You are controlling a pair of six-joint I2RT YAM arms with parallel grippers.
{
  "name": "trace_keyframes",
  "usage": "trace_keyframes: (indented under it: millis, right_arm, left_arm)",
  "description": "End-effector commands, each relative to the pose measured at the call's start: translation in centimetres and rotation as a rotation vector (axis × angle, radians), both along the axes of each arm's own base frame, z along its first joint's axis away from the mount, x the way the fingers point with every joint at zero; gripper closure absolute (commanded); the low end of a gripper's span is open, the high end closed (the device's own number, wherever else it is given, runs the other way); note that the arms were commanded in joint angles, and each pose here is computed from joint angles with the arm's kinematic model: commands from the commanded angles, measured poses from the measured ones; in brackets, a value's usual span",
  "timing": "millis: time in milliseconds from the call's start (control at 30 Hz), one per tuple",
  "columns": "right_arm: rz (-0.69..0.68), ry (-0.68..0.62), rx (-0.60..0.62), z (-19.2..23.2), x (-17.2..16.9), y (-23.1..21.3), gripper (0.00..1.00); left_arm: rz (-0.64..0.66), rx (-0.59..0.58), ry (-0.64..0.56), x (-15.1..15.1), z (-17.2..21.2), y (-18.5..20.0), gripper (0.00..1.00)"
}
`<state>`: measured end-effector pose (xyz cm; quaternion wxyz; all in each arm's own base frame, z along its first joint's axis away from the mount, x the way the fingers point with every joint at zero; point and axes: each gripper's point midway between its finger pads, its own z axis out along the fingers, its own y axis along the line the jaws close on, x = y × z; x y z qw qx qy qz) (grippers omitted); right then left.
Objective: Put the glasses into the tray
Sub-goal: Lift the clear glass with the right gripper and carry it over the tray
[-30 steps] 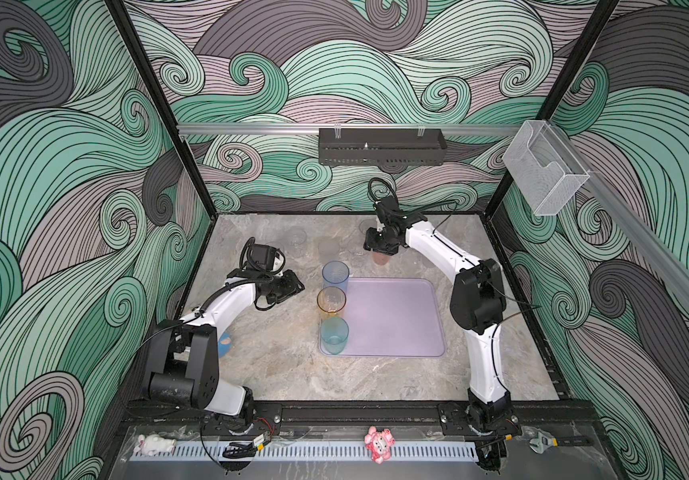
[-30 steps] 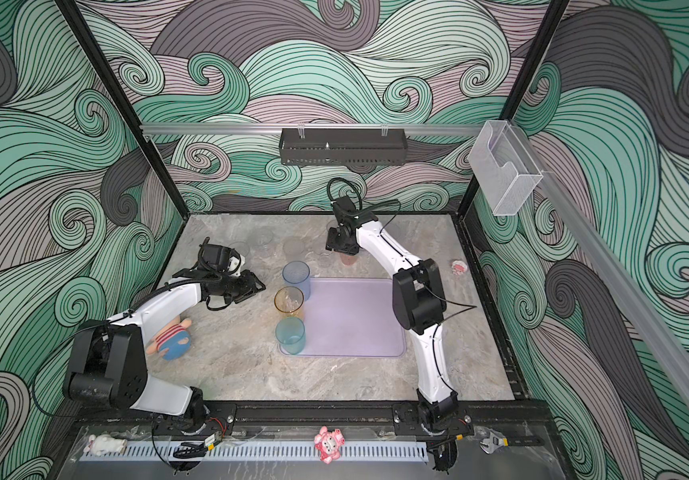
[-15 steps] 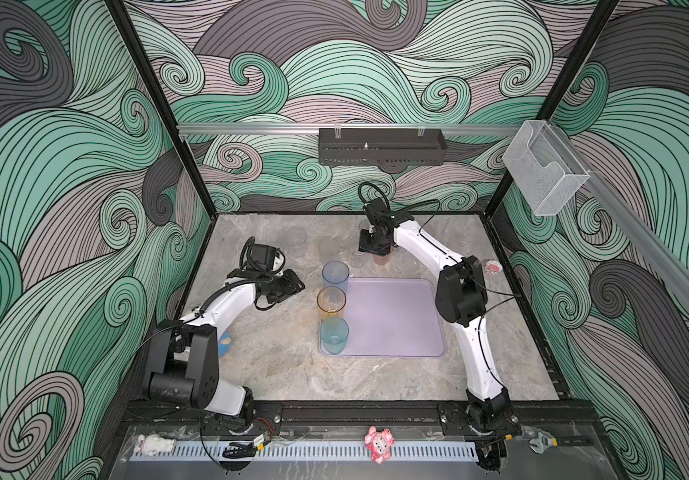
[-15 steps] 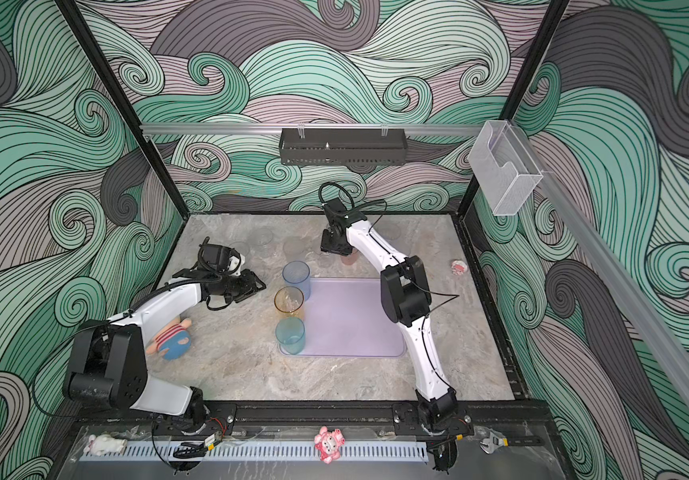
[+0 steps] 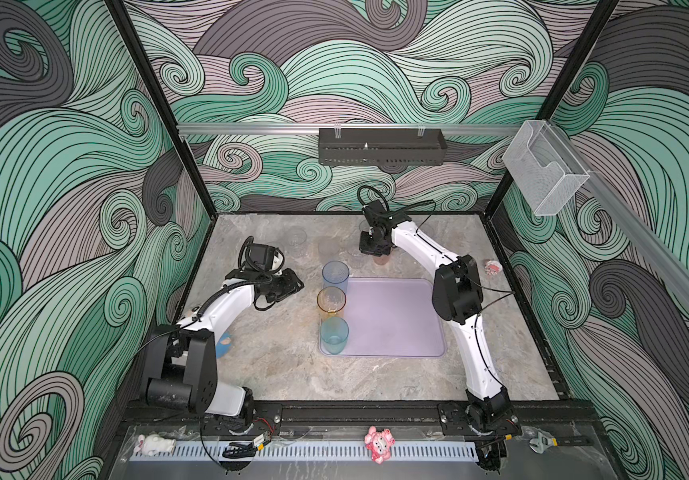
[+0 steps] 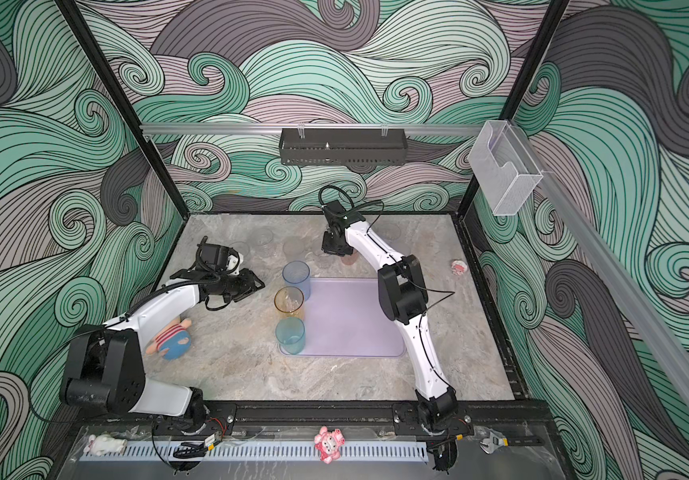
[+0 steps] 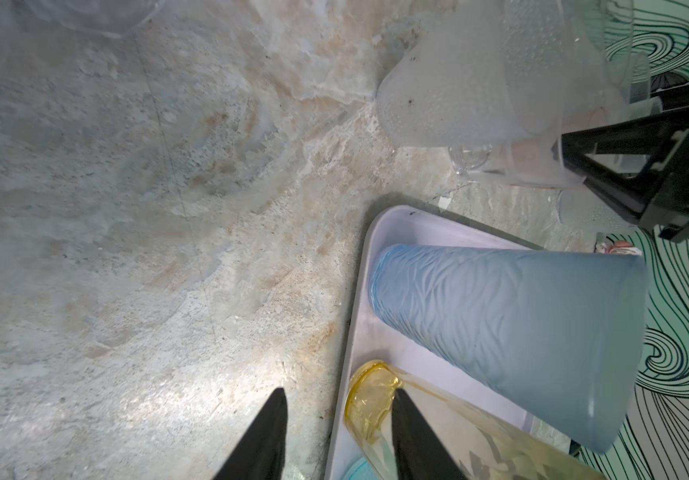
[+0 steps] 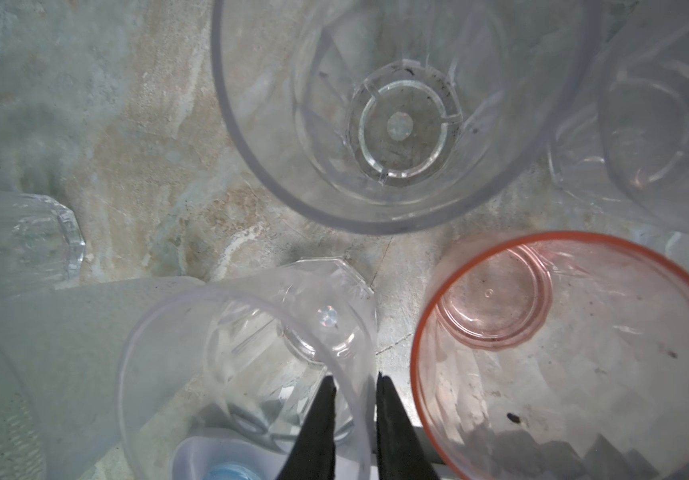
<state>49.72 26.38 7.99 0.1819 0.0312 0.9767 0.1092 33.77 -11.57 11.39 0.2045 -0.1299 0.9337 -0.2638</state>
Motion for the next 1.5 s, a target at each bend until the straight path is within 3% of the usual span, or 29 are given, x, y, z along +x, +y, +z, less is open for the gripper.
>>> trace_keyframes:
  millis: [0, 433, 767, 900, 1133, 1467]
  right_arm:
    - [-0.003, -0.010, -0.023, 2.0, -0.7, -1.3, 0.86]
    - [-0.009, -0.092, -0.021, 7.6, -2.5, -3.0, 0.93]
    - [0.000, -0.117, 0.008, 10.9, -6.3, -4.6, 0.94]
    - [0.018, -0.094, 0.000, 10.8, -9.3, -5.6, 0.94]
    - [0.047, -0.065, -0.048, 8.8, -13.8, -6.3, 0.94]
    - [0.144, -0.033, -0.160, 4.7, -13.2, -3.4, 0.95]
  left_arm:
    - [0.000, 0.028, -0.049, 0.0, 1.6, 0.4, 0.56]
    - [0.002, 0.029, -0.073, -0.4, 2.2, 0.5, 0.56]
    - [-0.024, 0.057, -0.065, -0.9, 1.8, -0.2, 0.56]
    - [-0.069, 0.126, -0.071, -1.8, 1.7, -1.1, 0.56]
    - [-0.041, 0.123, -0.049, -3.6, 0.1, -1.7, 0.56]
    - [-0.100, 0.136, -0.017, -3.9, -1.6, -4.5, 0.56]
